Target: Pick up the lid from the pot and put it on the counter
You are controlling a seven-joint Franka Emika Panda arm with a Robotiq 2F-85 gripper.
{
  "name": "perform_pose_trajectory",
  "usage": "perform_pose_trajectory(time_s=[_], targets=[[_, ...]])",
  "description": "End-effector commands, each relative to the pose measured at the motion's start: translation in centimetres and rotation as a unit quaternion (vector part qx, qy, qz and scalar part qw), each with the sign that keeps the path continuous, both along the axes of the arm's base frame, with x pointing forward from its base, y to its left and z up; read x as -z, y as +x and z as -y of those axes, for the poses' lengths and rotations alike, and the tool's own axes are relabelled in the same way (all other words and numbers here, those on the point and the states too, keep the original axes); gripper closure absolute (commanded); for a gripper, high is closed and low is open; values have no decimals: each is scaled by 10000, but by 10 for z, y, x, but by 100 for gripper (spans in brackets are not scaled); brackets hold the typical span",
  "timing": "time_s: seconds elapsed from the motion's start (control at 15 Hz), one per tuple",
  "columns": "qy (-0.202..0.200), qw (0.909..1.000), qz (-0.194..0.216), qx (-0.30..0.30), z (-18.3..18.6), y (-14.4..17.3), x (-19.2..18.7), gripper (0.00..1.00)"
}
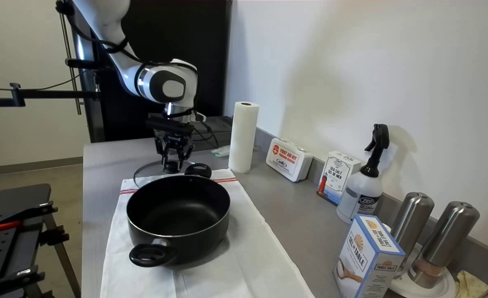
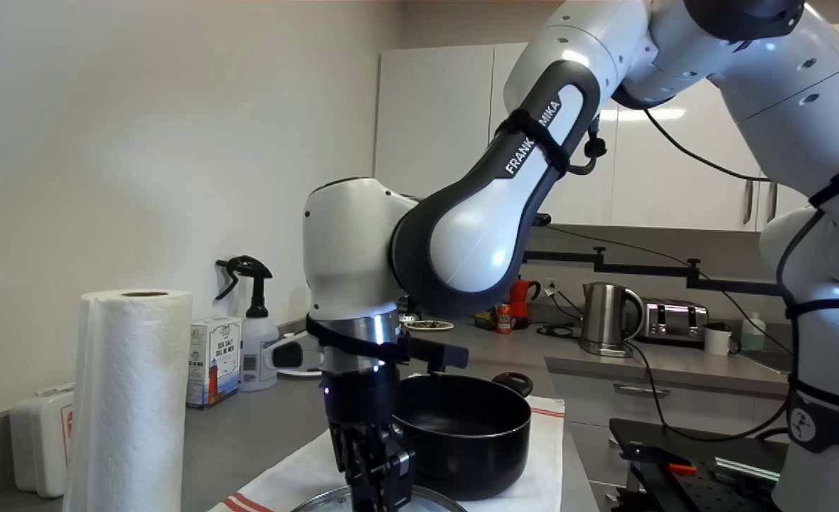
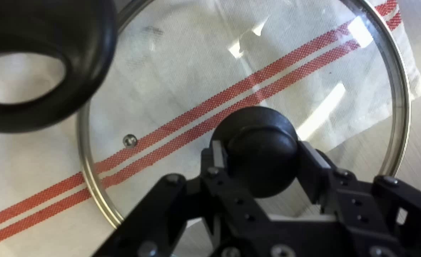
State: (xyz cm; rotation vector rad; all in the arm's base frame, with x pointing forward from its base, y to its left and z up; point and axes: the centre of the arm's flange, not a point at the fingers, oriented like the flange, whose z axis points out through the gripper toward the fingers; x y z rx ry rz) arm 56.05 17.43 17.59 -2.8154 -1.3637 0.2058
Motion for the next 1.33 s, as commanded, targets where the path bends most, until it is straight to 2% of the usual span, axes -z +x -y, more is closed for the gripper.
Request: perform_pose_trajectory(time_s=[0.0, 0.53, 1.07, 1.13, 1.27], targets=[[184, 9997, 122, -117, 0, 6, -4, 75], [274, 9993, -98, -231, 6, 2, 23, 75], [205, 9990, -196, -360, 7, -4, 31, 74], [204, 9989, -201, -367, 7, -4, 31, 25], [207, 9986, -254, -418, 7, -6, 34, 18]])
